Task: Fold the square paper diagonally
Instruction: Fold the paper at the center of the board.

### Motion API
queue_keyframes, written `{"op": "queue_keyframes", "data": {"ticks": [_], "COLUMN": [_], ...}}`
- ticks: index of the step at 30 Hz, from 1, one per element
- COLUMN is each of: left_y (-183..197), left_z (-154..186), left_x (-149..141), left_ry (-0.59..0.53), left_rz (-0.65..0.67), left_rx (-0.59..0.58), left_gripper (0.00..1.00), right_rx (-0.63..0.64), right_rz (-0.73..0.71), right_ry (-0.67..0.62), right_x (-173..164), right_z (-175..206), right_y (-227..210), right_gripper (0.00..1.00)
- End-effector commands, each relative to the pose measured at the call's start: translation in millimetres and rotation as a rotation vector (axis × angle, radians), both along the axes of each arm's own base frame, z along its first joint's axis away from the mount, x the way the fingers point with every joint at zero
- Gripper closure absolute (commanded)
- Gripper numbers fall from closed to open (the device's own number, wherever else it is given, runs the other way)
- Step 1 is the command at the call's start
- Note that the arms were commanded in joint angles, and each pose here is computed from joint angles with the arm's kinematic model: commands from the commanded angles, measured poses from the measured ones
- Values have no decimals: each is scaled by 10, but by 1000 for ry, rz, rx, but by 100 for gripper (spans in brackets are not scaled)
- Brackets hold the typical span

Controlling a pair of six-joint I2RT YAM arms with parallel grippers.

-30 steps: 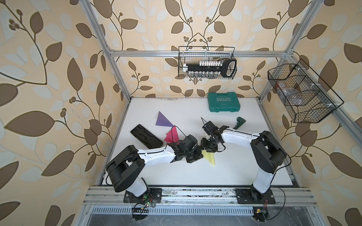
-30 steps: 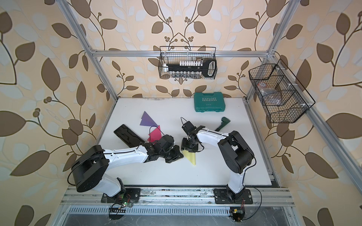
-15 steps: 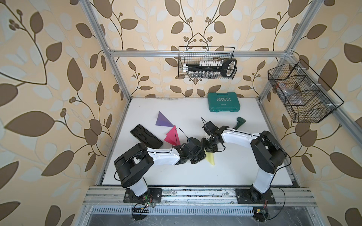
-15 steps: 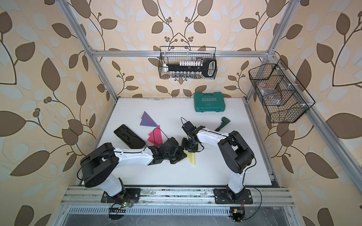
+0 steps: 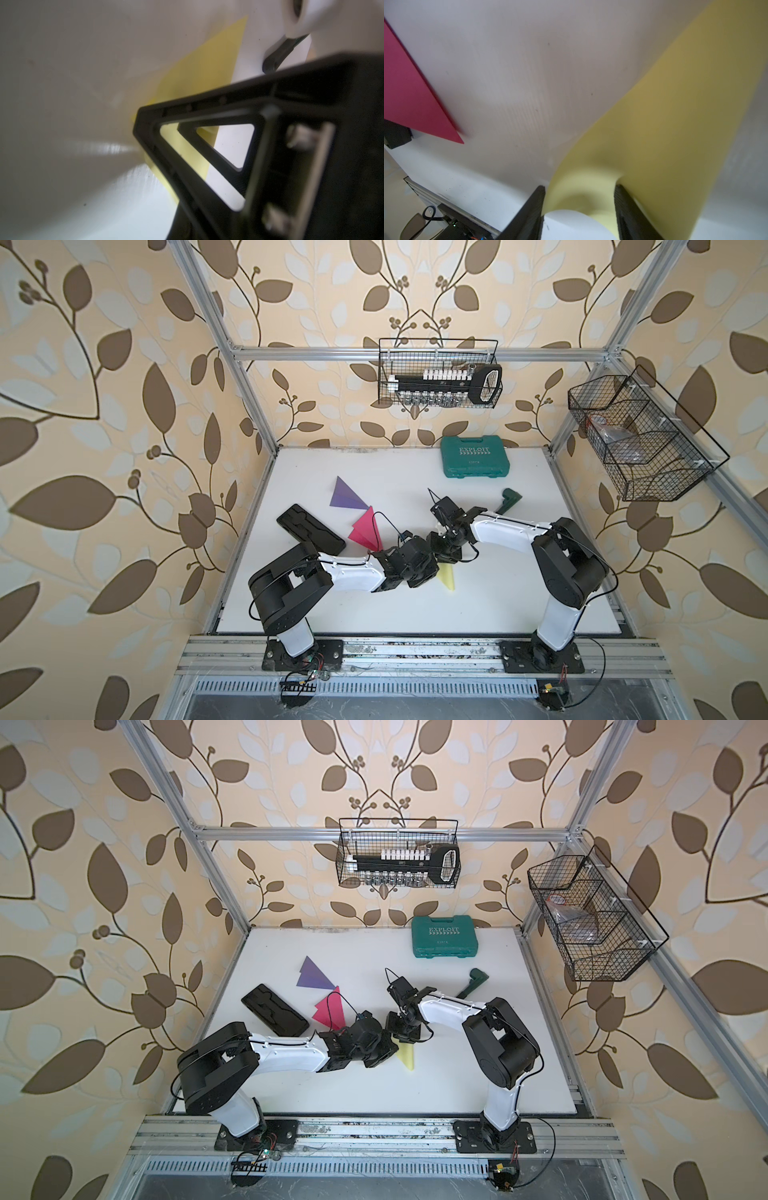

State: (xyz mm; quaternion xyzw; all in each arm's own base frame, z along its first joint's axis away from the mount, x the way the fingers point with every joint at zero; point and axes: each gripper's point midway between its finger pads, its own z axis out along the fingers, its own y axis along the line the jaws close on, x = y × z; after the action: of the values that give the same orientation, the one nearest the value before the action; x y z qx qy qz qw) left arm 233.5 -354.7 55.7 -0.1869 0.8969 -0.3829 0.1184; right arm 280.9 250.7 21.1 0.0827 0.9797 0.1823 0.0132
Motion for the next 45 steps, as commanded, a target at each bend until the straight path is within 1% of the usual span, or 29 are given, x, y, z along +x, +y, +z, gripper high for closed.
{"op": "queue_keyframes", "data": {"ticks": [1,11,15,21,23,26,29,30,33,38,43,45], "left_y": [14,-12,-32,75,128,246,437,500,650,727,684,687], "left_z": [-99,-272,-282,-8,83,171,260,364,463,506,474,479], "left_x": [52,83,54,-26,-56,-102,-129,-132,-145,-172,-182,-178], "left_ry": [-6,-32,-74,-171,-188,-205,-224,-242,-267,-268,-257,-259], "left_rz": [23,4,8,36,38,52,78,90,112,114,96,93], "left_rx": [48,98,107,146,157,154,180,174,189,202,202,206], "left_gripper": [100,100,100,100,100,100,100,100,100,100,100,100], "right_rx": [-79,-70,-59,-41,-38,-36,-37,-44,-53,-55,-67,-69], "right_rz": [17,10,-2,-19,-24,-29,-27,-22,-15,-15,-2,-6], "right_ry": [112,115,115,110,107,104,102,103,103,102,106,104], "right_x": [-315,-327,-318,-283,-261,-245,-247,-253,-266,-273,-283,-278], "right_z": [-300,-288,-273,-248,-237,-227,-211,-215,-213,-211,-205,-200], "right_y": [-143,-137,-120,-91,-84,-77,-79,-92,-113,-123,-127,-134], "right_gripper": [45,45,45,45,45,45,44,43,42,39,30,28]}}
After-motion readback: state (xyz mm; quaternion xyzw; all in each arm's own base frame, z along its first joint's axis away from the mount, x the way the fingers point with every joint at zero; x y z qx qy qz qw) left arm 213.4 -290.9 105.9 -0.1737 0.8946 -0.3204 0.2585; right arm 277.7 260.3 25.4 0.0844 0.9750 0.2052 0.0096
